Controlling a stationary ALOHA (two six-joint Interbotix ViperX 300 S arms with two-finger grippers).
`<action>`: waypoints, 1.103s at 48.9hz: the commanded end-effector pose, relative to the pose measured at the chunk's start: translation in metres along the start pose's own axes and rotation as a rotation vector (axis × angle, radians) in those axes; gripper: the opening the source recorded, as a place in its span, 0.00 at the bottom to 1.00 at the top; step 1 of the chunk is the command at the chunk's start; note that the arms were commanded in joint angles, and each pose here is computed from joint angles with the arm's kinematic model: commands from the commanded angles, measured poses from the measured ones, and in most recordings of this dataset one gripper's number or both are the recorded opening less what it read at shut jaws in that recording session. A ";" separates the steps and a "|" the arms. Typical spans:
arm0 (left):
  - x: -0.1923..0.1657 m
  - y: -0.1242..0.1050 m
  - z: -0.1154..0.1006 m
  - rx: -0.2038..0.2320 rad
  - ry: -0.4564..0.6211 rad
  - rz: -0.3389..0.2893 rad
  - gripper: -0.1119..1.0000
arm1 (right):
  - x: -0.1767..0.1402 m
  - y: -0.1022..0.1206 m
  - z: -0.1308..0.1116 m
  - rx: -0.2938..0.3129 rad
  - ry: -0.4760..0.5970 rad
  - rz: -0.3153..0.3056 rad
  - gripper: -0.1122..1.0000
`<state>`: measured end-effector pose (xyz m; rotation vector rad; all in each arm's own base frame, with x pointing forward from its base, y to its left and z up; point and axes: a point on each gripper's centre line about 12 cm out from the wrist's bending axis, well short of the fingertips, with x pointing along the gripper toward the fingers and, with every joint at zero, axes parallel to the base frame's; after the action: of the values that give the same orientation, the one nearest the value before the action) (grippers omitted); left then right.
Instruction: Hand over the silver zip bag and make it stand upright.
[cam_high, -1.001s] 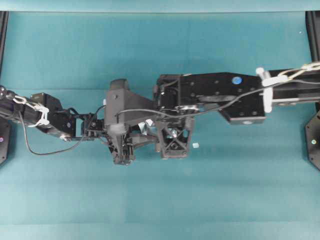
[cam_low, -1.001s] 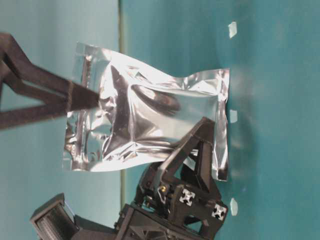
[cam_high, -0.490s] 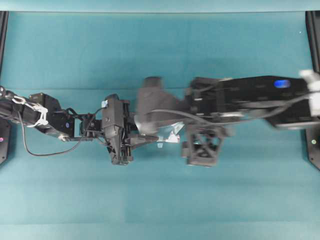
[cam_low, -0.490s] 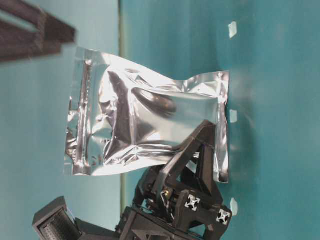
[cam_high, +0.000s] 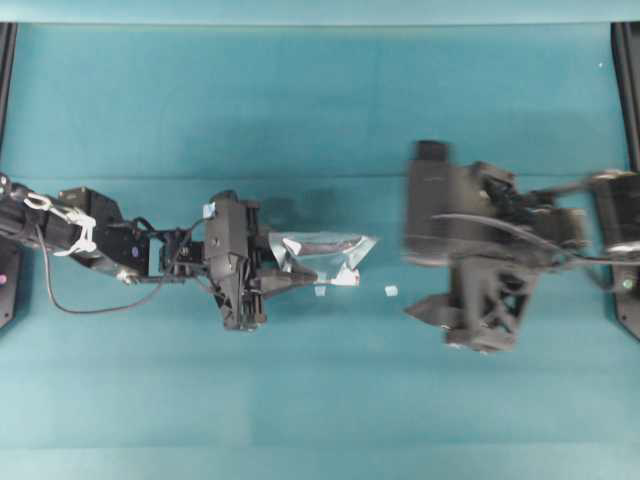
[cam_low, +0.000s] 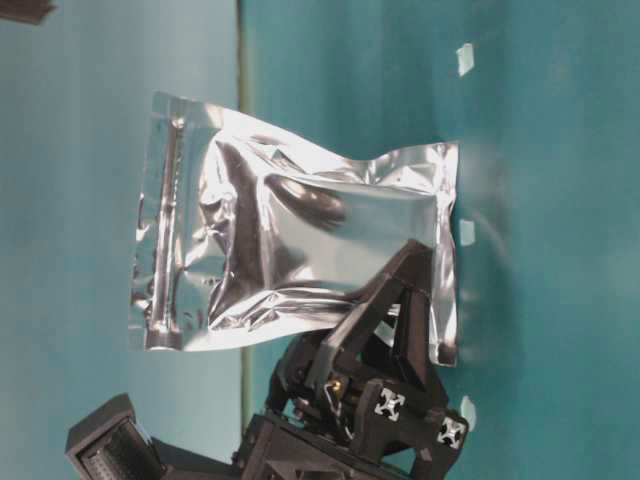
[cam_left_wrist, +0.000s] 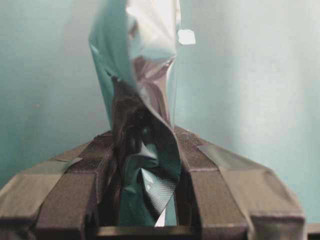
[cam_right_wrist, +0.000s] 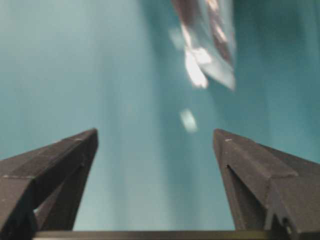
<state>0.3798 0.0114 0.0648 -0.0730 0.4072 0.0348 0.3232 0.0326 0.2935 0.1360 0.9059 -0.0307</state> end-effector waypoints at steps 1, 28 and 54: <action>0.002 -0.005 0.004 0.008 -0.013 -0.013 0.37 | -0.015 0.000 0.002 0.011 -0.097 0.023 0.98; 0.003 -0.009 0.004 0.026 -0.017 -0.024 0.37 | -0.036 -0.009 -0.033 0.011 -0.214 0.054 0.97; 0.006 -0.017 0.006 0.055 -0.021 -0.042 0.37 | -0.045 -0.013 -0.046 0.016 -0.292 0.070 0.97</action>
<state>0.3841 0.0027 0.0655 -0.0350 0.4004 0.0051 0.2592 0.0245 0.2925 0.1610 0.6382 0.0089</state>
